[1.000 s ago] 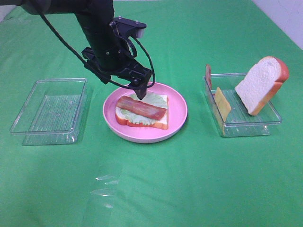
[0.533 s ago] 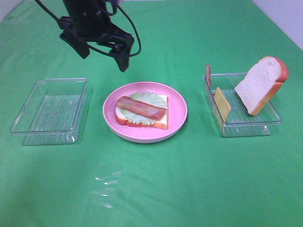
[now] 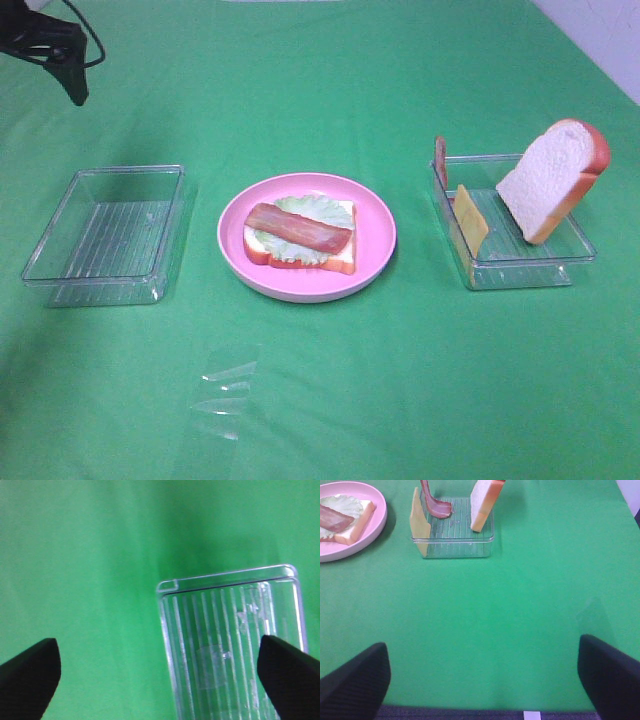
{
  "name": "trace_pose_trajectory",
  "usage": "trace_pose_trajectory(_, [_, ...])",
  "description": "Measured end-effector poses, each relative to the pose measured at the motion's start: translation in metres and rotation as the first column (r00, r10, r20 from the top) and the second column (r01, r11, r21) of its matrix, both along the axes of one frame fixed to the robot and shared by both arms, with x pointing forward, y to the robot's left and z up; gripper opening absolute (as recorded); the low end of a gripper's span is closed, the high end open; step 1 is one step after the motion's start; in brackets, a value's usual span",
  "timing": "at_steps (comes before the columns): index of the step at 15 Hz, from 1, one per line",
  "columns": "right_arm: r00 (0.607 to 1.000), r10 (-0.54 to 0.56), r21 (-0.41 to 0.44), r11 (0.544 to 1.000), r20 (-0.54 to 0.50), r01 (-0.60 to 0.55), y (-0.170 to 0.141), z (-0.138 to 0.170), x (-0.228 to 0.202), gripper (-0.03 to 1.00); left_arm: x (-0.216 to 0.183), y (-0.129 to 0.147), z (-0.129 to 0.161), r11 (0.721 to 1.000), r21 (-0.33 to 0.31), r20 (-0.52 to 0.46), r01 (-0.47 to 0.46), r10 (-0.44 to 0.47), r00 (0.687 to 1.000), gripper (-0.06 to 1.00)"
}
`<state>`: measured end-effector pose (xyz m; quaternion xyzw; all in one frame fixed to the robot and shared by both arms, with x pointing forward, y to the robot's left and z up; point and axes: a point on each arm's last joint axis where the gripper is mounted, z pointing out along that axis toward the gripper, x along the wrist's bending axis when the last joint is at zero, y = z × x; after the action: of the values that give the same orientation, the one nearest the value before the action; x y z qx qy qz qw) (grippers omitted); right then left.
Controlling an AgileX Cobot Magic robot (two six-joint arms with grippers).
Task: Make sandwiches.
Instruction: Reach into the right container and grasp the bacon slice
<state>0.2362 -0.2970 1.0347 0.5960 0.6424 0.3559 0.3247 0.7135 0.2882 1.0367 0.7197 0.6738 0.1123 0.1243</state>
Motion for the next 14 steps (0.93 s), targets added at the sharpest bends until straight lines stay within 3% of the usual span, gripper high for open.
trace_pose_trajectory(3, [1.000,0.000,0.000,1.000,0.000,0.000,0.000,0.000,0.000,0.98,-0.003,0.017,-0.001,0.999,0.000,-0.011,-0.036,0.036,0.999,0.99])
trace_pose_trajectory(7, [1.000,0.000,0.000,1.000,0.000,0.000,0.000,0.000,0.000,0.98,-0.048,0.017,-0.015,0.999,0.003,-0.149,-0.038,0.038,0.988,0.99])
trace_pose_trajectory(10, [1.000,0.000,0.000,1.000,0.000,0.000,0.000,0.000,0.000,0.98,-0.119,0.016,-0.023,1.000,0.006,-0.293,-0.017,0.018,0.956,0.99])
trace_pose_trajectory(14, [1.000,0.000,0.000,1.000,0.000,0.000,0.000,0.000,0.000,0.98,-0.223,0.015,0.002,0.999,0.003,-0.277,-0.037,0.036,0.960,0.99])
